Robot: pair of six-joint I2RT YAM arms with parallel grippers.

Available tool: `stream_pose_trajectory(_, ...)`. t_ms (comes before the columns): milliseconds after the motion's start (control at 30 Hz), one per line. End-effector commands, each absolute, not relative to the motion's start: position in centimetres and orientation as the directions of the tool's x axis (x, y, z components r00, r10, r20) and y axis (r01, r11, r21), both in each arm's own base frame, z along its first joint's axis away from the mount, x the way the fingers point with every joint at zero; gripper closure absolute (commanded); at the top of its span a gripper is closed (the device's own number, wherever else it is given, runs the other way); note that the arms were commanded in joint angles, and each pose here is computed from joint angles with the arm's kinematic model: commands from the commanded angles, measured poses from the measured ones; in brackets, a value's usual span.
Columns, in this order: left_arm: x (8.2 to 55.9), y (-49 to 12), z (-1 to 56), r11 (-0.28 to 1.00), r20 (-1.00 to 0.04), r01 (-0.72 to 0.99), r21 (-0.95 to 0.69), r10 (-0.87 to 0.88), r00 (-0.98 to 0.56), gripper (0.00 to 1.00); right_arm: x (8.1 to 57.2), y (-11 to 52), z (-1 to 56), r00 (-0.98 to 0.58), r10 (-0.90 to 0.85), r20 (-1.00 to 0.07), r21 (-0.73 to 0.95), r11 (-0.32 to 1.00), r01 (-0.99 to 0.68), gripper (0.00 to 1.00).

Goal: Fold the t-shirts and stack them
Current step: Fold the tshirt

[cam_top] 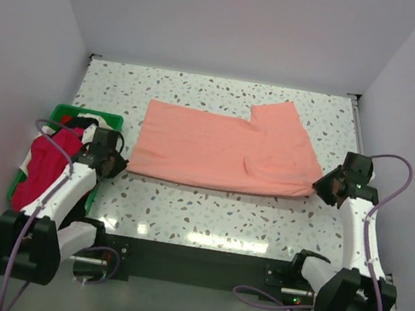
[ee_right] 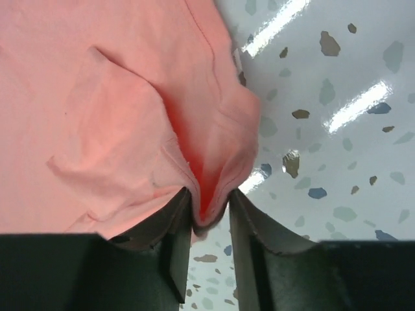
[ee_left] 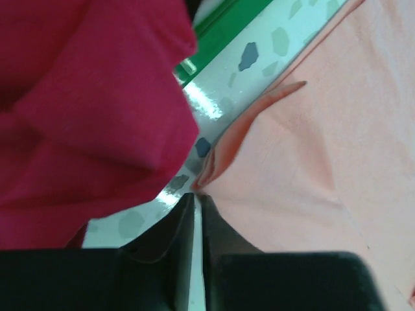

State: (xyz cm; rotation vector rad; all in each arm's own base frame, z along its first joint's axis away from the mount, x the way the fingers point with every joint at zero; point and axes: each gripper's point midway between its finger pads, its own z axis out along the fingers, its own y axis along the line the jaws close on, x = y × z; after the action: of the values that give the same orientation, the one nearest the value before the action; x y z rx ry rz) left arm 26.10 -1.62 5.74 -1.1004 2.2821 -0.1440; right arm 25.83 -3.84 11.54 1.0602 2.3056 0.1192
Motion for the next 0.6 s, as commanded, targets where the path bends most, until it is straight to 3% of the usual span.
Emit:
stream_pose_trajectory(0, 24.4, -0.4, 5.7, 0.623, -0.493, -0.713, -0.321, -0.753, -0.436, 0.82, 24.0, -4.1, 11.4, -0.496, 0.728, -0.473, 0.293, 0.661, 0.691, 0.66)
stream_pose_trajectory(33, 24.2, -0.4, 5.9, 0.624, -0.496, -0.709, -0.329, -0.753, -0.433, 0.72, 23.6, -4.3, 11.3, -0.495, 0.727, -0.475, 0.275, 0.657, 0.702, 0.49)
stream_pose_trajectory(67, 24.2, -0.4, 6.0, 0.627, -0.499, -0.704, -0.334, -0.751, -0.432, 0.53, 23.5, -4.4, 11.7, -0.488, 0.729, -0.480, 0.277, 0.654, 0.704, 0.37)
stream_pose_trajectory(133, 24.7, -0.6, 7.1, 0.642, -0.515, -0.679, -0.356, -0.741, -0.431, 0.40, 23.6, -4.6, 12.4, -0.482, 0.725, -0.492, 0.276, 0.655, 0.704, 0.12)
stream_pose_trajectory(167, 25.4, -0.6, 7.9, 0.649, -0.530, -0.661, -0.375, -0.736, -0.422, 0.36, 23.8, -4.5, 12.7, -0.487, 0.717, -0.499, 0.284, 0.666, 0.689, 0.11)
stream_pose_trajectory(367, 31.9, -1.8, 12.6, 0.722, -0.598, -0.534, -0.440, -0.679, -0.426, 0.37, 29.2, -1.9, 15.6, -0.530, 0.665, -0.527, 0.434, 0.746, 0.505, 0.11)
stream_pose_trajectory(400, 34.9, -2.4, 12.3, 0.740, -0.589, -0.528, -0.418, -0.662, -0.463, 0.38, 32.3, -0.3, 16.7, -0.565, 0.609, -0.557, 0.418, 0.793, 0.443, 0.11)
stream_pose_trajectory(567, 39.5, -3.1, 11.7, 0.753, -0.586, -0.518, -0.406, -0.650, -0.484, 0.40, 36.7, 1.0, 17.6, -0.592, 0.518, -0.617, 0.360, 0.855, 0.373, 0.12)
